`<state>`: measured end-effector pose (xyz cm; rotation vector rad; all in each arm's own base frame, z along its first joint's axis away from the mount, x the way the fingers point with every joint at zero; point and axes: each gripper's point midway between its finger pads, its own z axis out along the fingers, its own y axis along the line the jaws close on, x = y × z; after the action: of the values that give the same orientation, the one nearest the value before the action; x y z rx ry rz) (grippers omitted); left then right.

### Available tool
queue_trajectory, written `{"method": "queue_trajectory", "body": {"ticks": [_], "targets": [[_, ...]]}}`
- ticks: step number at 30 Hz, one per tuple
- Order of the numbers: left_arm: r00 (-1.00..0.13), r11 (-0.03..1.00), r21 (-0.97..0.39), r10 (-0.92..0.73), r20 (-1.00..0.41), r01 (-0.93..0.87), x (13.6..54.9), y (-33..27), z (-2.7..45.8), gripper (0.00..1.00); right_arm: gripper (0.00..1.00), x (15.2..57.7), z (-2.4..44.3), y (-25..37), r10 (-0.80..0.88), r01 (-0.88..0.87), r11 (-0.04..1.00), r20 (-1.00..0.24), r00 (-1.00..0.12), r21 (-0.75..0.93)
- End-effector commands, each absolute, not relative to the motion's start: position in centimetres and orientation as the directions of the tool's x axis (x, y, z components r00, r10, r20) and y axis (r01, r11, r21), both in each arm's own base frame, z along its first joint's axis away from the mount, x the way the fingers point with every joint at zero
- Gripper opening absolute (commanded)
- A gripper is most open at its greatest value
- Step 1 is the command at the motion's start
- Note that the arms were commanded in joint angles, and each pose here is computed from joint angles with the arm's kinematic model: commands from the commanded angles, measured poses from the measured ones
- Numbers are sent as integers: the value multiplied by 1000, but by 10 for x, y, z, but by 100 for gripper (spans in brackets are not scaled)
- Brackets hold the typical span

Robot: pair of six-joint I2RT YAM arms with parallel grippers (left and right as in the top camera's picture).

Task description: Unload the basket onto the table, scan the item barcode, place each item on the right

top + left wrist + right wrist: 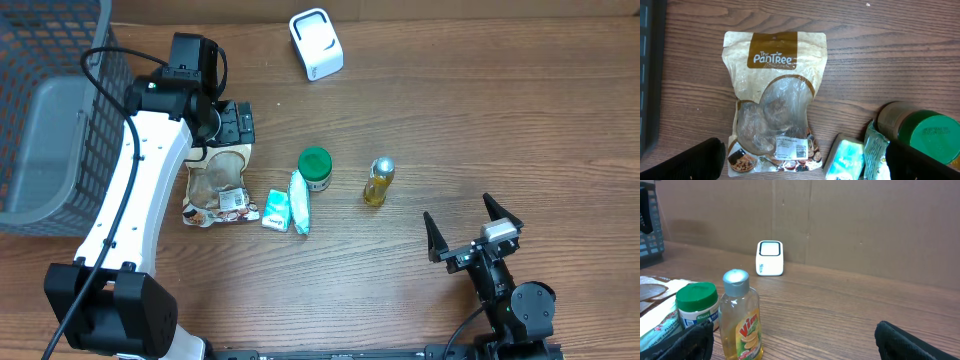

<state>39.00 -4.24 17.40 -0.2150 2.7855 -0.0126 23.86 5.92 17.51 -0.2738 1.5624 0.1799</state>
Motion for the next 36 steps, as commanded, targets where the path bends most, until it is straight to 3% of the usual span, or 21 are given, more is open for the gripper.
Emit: {"method": "queue_trajectory", "body": {"ticks": [1,11,27,30,36], "targets": [[-926,991,-36,-134,-352,-130,393,-42,179,100,100,239,173,59,-13,-284,959,-1000,-6,-10],[-927,991,-35,-134,-351,-130,393,-42,178,100,100,223,216,57,98,-283,953,-994,-51,108],[-927,991,-36,-134,-351,-130,393,-42,178,100,100,169,347,60,165,-337,924,-983,-77,182],[-927,991,-36,-134,-351,-130,393,-42,178,100,100,171,365,68,190,-362,902,-970,-154,234],[-927,991,-36,-134,-351,-130,393,-42,178,100,100,185,367,82,160,-345,881,-890,-426,324]]}}
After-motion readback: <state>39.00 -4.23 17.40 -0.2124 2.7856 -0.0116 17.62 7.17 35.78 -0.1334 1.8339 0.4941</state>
